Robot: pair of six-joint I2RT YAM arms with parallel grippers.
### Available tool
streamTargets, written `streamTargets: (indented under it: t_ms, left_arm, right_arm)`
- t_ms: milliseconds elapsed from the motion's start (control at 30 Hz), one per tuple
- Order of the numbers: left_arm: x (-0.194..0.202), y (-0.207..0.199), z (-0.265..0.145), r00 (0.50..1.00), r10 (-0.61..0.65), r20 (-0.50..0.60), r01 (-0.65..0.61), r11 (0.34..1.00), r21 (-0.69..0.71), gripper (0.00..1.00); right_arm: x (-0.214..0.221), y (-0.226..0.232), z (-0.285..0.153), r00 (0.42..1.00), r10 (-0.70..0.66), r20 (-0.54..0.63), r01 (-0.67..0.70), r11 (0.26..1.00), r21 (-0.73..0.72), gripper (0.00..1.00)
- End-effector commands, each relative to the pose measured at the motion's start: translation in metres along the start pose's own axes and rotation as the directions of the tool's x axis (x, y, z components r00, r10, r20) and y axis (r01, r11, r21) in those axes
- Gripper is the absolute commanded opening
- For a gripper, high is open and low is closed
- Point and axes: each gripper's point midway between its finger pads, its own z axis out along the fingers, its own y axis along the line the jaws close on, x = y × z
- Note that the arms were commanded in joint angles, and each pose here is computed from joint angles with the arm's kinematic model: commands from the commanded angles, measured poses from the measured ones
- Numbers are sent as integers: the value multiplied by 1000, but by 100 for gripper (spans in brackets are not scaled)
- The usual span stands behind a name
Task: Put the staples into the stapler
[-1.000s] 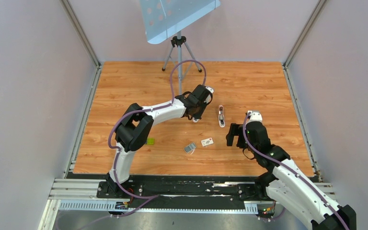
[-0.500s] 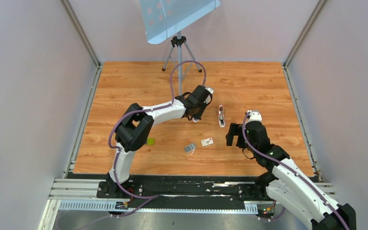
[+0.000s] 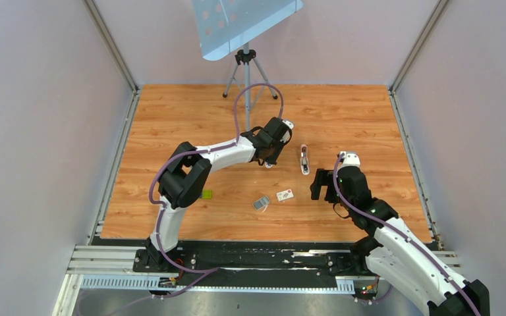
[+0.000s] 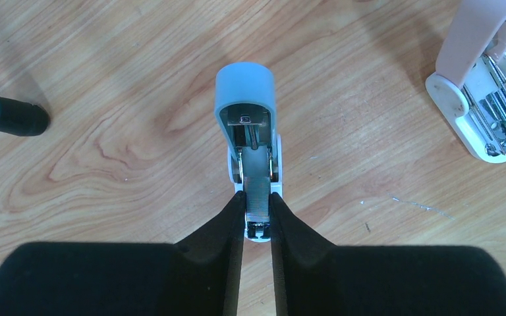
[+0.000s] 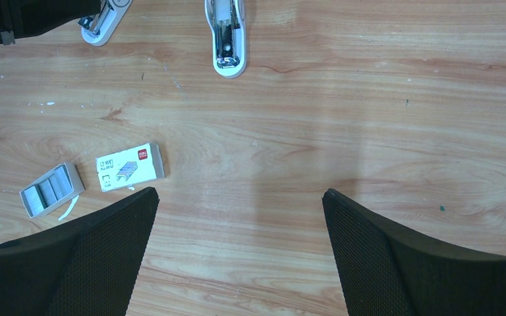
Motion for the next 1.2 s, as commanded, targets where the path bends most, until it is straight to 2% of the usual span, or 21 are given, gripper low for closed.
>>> streamTargets:
  t_ms: [0, 500, 767, 1167]
  left_arm:
    - [4, -1, -1, 1000, 13, -5, -13, 1000, 5, 23]
    - [-1, -2, -4, 1000, 19, 7, -19, 1000, 9, 25]
    - [-2, -1, -3, 1000, 23, 9, -23, 1000, 5, 18]
    - [-2, 6, -3, 999, 35, 9, -35, 999, -29, 19]
  right_arm:
    - [2, -2, 0, 1000, 10, -3, -10, 1000, 0, 100]
    - [4, -4, 1, 1000, 10, -8, -10, 1000, 8, 100]
    - [5, -4, 1, 1000, 12, -8, -12, 1000, 8, 100]
    - [5, -4, 1, 1000, 13, -5, -13, 1000, 7, 100]
